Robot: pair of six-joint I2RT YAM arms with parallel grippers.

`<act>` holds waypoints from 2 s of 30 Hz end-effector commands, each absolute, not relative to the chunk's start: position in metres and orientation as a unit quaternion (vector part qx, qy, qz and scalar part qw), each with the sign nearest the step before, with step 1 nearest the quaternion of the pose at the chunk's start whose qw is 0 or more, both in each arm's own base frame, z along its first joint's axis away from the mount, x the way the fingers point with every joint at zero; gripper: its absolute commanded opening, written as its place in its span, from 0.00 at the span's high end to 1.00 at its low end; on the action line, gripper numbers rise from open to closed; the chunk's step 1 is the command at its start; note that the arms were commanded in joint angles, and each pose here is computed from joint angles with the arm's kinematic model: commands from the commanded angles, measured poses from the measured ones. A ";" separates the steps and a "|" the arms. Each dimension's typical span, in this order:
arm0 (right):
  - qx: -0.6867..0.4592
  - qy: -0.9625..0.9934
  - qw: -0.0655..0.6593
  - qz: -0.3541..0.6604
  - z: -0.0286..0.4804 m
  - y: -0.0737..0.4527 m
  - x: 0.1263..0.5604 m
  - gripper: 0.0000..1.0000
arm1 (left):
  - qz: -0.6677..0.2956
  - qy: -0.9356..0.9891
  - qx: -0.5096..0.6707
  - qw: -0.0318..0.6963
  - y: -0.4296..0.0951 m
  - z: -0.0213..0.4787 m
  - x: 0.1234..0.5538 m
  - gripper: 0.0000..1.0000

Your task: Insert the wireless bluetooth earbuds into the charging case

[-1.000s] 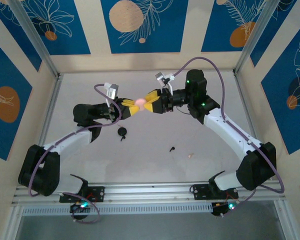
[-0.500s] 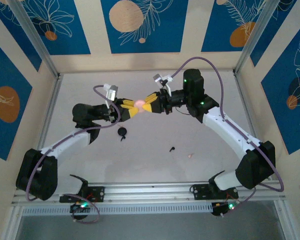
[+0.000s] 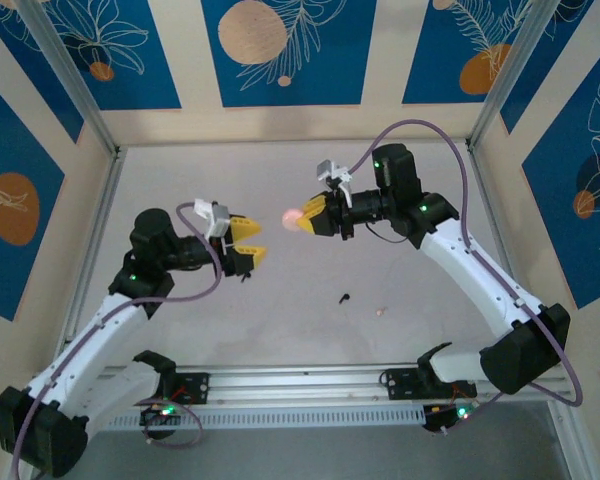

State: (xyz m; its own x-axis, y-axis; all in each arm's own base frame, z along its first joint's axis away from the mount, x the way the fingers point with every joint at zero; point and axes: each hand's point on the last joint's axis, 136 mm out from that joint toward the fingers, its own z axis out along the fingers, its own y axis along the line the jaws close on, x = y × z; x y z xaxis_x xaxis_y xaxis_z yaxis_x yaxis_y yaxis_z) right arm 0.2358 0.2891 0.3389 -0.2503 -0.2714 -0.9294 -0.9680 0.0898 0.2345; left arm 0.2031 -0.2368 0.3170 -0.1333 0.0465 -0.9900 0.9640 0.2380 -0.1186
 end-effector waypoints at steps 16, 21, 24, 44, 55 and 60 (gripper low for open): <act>-0.698 0.516 0.364 0.337 0.261 0.314 0.198 0.87 | -0.348 0.598 0.545 0.473 -0.240 0.240 0.189 0.50; -0.710 0.510 0.349 0.338 0.251 0.328 0.197 0.87 | -0.353 0.594 0.555 0.463 -0.244 0.234 0.183 0.50; -0.711 0.507 0.341 0.349 0.250 0.336 0.196 0.87 | -0.354 0.593 0.559 0.459 -0.246 0.233 0.180 0.51; -0.699 0.482 0.361 0.386 0.265 0.344 0.188 0.87 | -0.356 0.605 0.556 0.445 -0.251 0.227 0.182 0.62; -0.699 0.491 0.355 0.380 0.259 0.343 0.190 0.87 | -0.356 0.598 0.553 0.457 -0.250 0.234 0.180 0.71; -0.699 0.494 0.352 0.379 0.257 0.343 0.191 0.87 | -0.359 0.595 0.550 0.463 -0.251 0.239 0.180 0.70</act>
